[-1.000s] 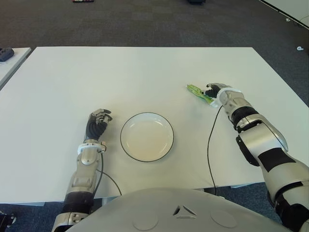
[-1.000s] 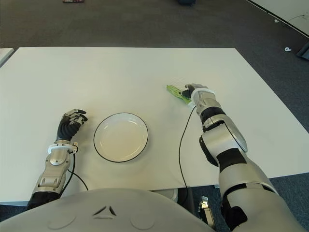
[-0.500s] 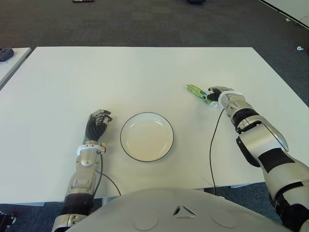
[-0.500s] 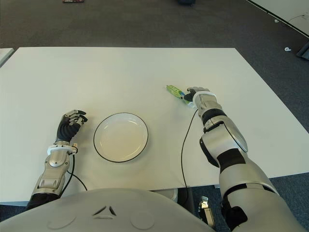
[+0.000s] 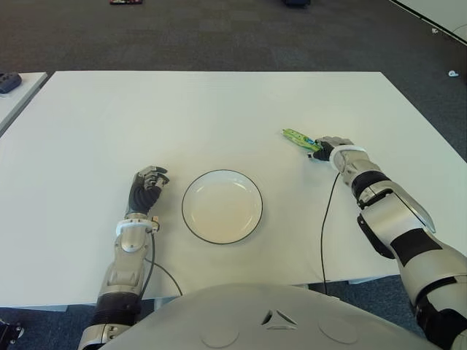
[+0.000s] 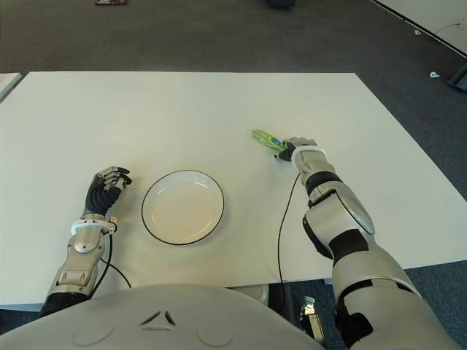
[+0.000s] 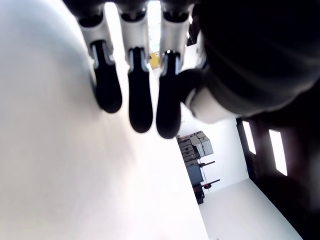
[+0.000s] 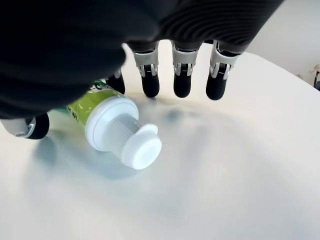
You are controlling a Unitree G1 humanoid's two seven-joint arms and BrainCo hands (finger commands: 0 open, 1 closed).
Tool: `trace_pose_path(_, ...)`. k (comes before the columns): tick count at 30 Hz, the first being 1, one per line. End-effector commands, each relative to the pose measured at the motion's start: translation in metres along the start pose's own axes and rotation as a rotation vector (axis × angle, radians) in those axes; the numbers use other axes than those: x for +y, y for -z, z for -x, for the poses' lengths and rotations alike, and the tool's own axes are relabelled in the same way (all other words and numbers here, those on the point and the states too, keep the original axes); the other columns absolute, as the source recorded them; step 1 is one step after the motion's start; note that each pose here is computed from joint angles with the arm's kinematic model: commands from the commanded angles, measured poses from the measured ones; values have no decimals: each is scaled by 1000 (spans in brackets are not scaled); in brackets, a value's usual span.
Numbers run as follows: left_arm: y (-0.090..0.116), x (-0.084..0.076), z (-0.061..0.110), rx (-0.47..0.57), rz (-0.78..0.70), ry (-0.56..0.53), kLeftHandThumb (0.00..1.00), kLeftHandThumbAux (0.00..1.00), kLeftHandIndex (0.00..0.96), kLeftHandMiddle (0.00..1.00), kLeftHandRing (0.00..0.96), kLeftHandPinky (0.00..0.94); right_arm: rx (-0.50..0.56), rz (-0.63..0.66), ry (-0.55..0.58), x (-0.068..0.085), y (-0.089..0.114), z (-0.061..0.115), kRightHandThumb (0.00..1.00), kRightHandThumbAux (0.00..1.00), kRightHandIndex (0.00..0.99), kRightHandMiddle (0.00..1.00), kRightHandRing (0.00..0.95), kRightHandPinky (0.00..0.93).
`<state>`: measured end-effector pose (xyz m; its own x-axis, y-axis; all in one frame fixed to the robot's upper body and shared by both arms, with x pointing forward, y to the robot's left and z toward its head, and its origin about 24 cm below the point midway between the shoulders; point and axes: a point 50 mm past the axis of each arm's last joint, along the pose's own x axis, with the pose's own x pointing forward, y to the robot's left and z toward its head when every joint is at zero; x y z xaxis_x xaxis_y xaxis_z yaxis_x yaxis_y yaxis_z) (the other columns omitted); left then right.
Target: Put the toothpaste on the table into the plate.
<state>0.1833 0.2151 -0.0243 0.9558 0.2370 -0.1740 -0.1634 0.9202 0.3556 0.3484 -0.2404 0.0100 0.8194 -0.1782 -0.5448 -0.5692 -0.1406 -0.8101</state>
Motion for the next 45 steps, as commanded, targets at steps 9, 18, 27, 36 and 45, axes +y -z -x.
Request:
trace_pose_path(9,11,2,5,59,10,-14,708,724,426,539,495,428,7,33,-60,35,-24,1,413,231,0,0,0,0)
trace_pose_path(18,10,2,7,48,8,-14,709,723,426,549,502,446,59,-17,67,45,-32,4,364,465,0,0,0,0)
trace_pose_path(27,12,4,8,45,13,-20,709,723,426,553,509,459,55,0,127,67,-20,8,369,603,124,27,17,57)
trace_pose_path(36,14,6,9,49,3,-25,708,723,426,551,507,448,36,-57,238,53,-35,8,651,703,400,586,598,624)
trace_pose_path(45,15,7,9,54,14,-31,707,723,426,545,508,459,27,-156,296,47,-42,8,702,720,433,714,709,741)
